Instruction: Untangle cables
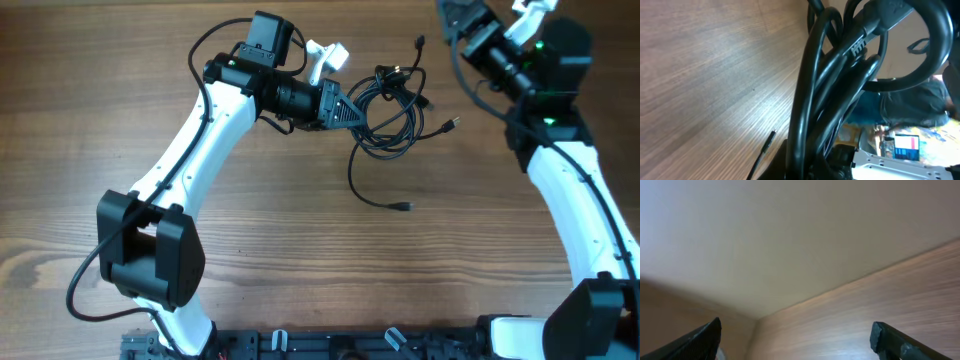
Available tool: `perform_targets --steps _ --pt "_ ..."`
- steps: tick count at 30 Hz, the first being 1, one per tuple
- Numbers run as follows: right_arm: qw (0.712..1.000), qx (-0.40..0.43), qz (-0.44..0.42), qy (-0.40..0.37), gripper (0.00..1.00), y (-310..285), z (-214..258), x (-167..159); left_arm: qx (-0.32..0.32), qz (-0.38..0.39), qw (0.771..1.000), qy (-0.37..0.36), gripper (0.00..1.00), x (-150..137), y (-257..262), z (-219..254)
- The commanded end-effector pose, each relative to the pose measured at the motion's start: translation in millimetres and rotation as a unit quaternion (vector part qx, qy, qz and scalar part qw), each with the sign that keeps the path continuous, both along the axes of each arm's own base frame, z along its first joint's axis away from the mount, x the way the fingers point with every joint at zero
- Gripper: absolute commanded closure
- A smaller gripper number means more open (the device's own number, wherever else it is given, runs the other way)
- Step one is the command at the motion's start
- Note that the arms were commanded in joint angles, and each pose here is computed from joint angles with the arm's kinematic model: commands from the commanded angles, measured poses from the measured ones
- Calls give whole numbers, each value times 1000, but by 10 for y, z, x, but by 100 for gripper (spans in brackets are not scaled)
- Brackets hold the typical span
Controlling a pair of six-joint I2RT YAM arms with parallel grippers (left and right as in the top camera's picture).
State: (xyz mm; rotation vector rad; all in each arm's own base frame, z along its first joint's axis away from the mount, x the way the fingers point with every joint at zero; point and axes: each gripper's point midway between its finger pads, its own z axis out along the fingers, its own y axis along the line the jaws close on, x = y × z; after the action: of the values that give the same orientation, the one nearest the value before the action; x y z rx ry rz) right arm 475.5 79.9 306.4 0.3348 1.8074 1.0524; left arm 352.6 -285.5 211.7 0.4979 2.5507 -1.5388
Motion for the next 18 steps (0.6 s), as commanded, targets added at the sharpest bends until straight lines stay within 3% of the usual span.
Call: perform_targets --steps 1,3,5,7,9,12,15,18 --pt "987 36 154 7 5 426 102 -337 39 50 998 -13 96 191 56 -59" --pt "979 42 193 42 7 685 -18 -474 103 150 983 8 96 456 209 -217" --pt "976 14 211 49 14 910 -144 -554 122 198 972 26 96 550 275 -266" --pt "979 -23 192 71 18 1039 -344 -563 122 199 972 31 96 538 268 -271" --pt "979 -71 186 46 26 1091 -400 -543 123 178 976 38 96 442 243 -286" --pt "975 -102 193 26 42 1092 -430 -546 81 94 992 30 96 204 123 -189" --pt "972 -115 204 33 63 1131 -549 -551 86 90 991 43 96 146 138 -213" --pt "969 -123 211 38 63 1186 -668 -527 71 80 993 50 96 108 102 -170"
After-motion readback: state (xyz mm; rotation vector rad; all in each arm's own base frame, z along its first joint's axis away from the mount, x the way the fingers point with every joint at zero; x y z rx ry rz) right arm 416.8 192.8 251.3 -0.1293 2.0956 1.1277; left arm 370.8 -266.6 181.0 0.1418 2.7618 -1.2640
